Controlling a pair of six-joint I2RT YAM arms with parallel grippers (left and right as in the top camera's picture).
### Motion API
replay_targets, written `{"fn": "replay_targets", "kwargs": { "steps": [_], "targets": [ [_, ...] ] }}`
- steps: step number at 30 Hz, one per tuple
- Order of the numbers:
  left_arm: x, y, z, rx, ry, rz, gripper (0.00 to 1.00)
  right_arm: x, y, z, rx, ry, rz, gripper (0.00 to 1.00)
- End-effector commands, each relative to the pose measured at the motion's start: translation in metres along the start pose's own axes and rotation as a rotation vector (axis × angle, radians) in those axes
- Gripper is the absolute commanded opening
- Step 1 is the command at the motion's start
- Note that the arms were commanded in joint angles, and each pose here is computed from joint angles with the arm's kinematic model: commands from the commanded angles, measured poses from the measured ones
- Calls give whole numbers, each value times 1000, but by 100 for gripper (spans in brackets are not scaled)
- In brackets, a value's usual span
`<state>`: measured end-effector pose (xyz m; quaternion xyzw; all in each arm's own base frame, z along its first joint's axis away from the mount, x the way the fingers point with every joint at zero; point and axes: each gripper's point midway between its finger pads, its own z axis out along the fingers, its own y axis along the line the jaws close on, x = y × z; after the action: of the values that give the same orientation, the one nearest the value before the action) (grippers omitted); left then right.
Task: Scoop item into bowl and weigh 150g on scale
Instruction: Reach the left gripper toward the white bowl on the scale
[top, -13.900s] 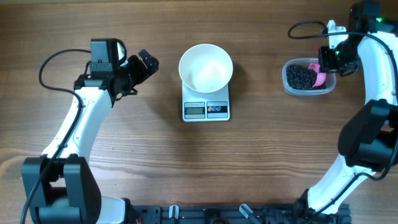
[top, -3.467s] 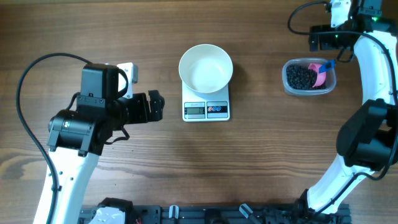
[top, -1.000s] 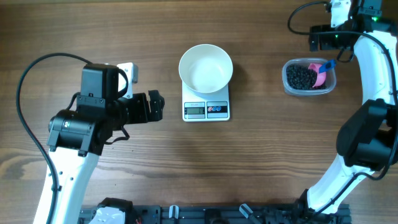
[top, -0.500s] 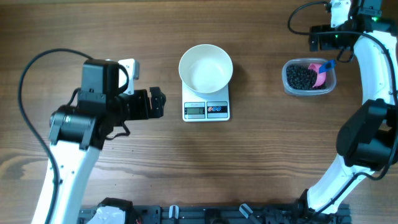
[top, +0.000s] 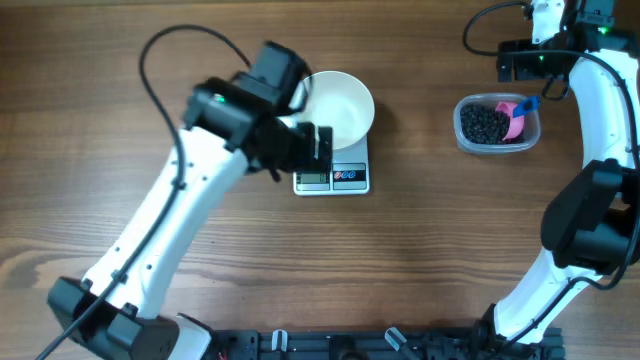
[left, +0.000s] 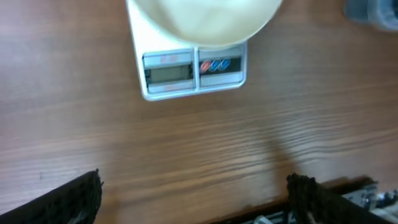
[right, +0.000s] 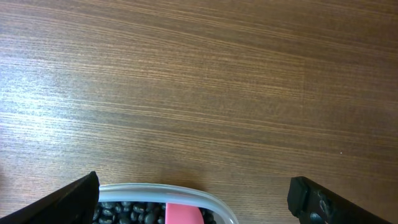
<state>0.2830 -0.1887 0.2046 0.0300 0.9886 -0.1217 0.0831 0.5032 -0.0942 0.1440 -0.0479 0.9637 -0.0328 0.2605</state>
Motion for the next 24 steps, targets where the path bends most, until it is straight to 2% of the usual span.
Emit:
{"fn": "replay_targets", "kwargs": {
  "steps": [1,4,7,10,14,19,24],
  "targets": [
    [33,18,44,-229,24,-195,100,-10,1,-9,2,-31,-5,100],
    [48,13,72,-235,30,-191,100,-10,1,-9,2,-31,-5,100],
    [33,15,74,-191,11,-127,100,-10,1,-9,2,-31,-5,100],
    [27,22,73,-169,23,-141,100,-10,1,-9,2,-31,-5,100],
    [25,15,74,-152,19,-25,100,-10,1,-9,2,-31,-5,100],
    [39,-1,76,-111,59,0,100,-10,1,-9,2,-31,-5,100],
    [57,1,89,-182,58,-35,100,-10,1,-9,2,-31,-5,100]
  ]
}}
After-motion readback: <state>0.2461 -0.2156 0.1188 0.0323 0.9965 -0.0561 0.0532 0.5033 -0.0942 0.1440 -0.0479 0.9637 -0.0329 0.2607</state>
